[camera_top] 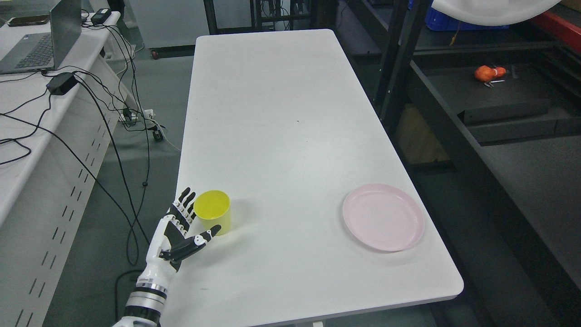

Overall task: Place yellow IKEA cup on middle right shelf
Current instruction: 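Reach the left hand toward the yellow cup on the table, then close the left hand around the yellow cup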

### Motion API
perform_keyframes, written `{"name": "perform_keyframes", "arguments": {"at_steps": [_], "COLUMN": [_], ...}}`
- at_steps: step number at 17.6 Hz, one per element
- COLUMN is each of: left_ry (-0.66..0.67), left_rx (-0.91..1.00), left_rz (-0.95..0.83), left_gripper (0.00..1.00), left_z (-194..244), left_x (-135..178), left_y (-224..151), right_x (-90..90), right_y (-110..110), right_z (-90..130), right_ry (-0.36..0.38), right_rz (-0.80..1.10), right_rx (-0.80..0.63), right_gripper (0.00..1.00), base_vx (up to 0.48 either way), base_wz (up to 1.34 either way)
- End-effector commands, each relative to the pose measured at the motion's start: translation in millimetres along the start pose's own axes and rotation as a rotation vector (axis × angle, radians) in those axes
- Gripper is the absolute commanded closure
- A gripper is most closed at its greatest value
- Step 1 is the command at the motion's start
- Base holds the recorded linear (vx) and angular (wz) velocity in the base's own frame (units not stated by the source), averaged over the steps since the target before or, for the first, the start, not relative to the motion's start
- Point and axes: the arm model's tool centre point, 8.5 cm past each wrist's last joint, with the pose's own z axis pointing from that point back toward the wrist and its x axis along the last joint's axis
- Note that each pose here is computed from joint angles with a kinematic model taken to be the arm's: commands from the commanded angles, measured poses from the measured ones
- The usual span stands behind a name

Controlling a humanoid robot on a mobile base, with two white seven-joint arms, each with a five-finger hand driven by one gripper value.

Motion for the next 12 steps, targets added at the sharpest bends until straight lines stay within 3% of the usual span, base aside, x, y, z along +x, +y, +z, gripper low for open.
{"name": "perform_keyframes", "arguments": {"at_steps": [1,8,12], "left_ry": [0.066,0.106,0.131], "left_rx": [-0.019,-0.162,-0.186], "left_rz": [0.000,0.001,0.002], "left_gripper": [0.01,0.02,0.10], "left_z": [-22.8,-24.9,-21.9], "left_x": [-12.5,-19.9,-28.0], "left_y": [2.4,-25.7,-27.1], "right_x": [-9.0,-9.0,-9.0], "right_y": [-9.9,-9.9,-9.9], "right_z": [-0.5,-0.5,-0.5], "right_ry": [0.015,0.015,0.015], "right_rz": [-0.003,-0.003,-0.003], "right_rx": [-0.014,-0.014,-0.014], "right_gripper": [0.01,0.01,0.01], "base_vx": [0.000,0.000,0.000], "base_wz": [0.00,0.00,0.00]}}
